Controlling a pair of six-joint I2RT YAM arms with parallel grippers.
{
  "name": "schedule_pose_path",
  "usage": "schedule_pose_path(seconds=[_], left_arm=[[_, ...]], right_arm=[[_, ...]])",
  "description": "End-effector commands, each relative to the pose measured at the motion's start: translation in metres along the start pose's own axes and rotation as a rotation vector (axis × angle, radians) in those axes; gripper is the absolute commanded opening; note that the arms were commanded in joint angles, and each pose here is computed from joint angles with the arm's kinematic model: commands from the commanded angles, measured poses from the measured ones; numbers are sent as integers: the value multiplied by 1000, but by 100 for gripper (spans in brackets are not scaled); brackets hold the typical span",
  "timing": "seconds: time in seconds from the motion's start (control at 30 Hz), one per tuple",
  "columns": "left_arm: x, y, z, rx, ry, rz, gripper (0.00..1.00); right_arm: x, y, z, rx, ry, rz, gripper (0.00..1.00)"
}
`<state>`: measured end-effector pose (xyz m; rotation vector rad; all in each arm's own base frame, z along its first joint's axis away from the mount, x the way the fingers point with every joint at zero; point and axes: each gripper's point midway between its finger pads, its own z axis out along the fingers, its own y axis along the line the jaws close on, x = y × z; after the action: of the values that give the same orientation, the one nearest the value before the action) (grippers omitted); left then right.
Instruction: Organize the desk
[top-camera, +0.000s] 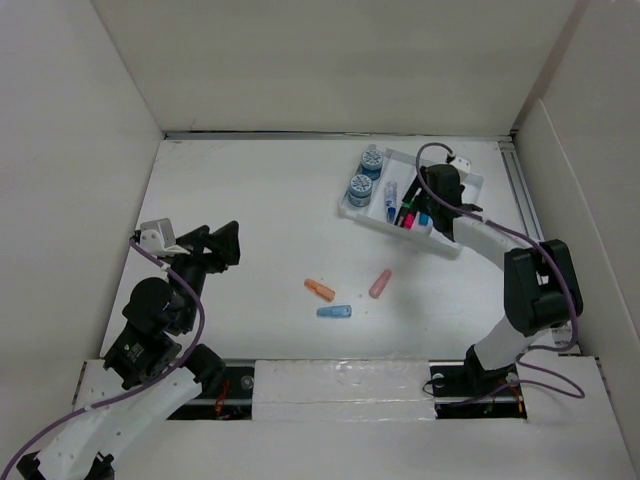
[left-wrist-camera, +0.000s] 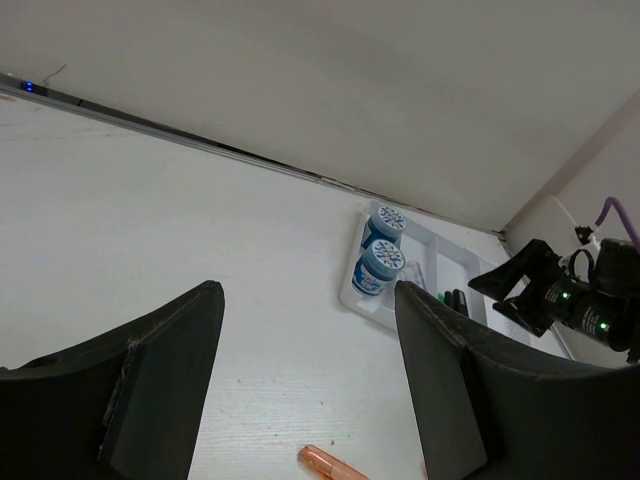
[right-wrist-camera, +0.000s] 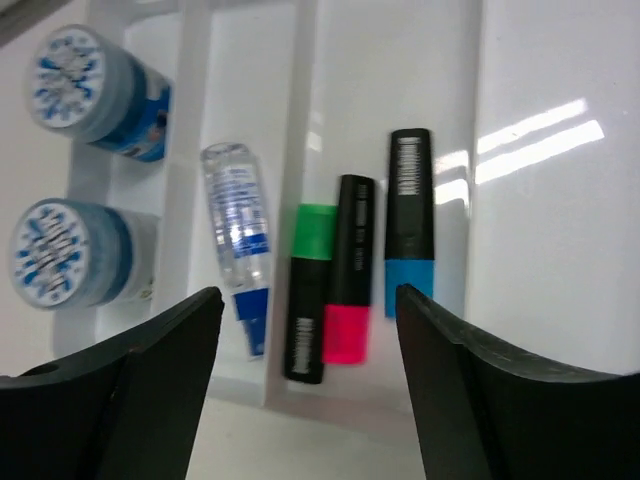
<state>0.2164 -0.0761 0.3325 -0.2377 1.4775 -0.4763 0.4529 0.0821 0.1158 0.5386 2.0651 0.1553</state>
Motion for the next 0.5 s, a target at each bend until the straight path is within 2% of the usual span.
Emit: schedule_pose_path(seconds=[0.0, 0.07, 0.13, 0.17, 0.2, 0.3, 0.33, 0.4, 0.43, 0.47], left_arm=[[-5, -2, 1, 9, -24, -11, 65], [-3, -2, 2, 8, -17, -7, 65], [-5, -1, 2, 1, -24, -10, 65], [-5, -1, 2, -2, -25, -10, 65], [-4, -1, 3, 0, -22, -8, 65], [-2, -2, 5, 0, -13, -2, 66], [-2, -2, 5, -3, -16, -1, 66], [-1, -3, 6, -4, -9, 3, 66], [0, -3, 7, -2, -7, 4, 66], [1, -3, 7, -1, -4, 4, 66]], right_arm=[[-35, 54, -44, -185, -111, -12, 74], [4, 87, -69, -350, -55, -104, 33], [46, 109, -94, -490, 22, -208, 0], [66, 117, -104, -533, 59, -258, 0], [98, 134, -123, -602, 110, -331, 0], [168, 141, -153, -655, 229, -494, 1], [183, 141, -161, -668, 256, -539, 21], [205, 143, -175, -680, 282, -595, 49], [221, 146, -189, -707, 304, -634, 68], [229, 151, -192, -712, 316, -652, 73]])
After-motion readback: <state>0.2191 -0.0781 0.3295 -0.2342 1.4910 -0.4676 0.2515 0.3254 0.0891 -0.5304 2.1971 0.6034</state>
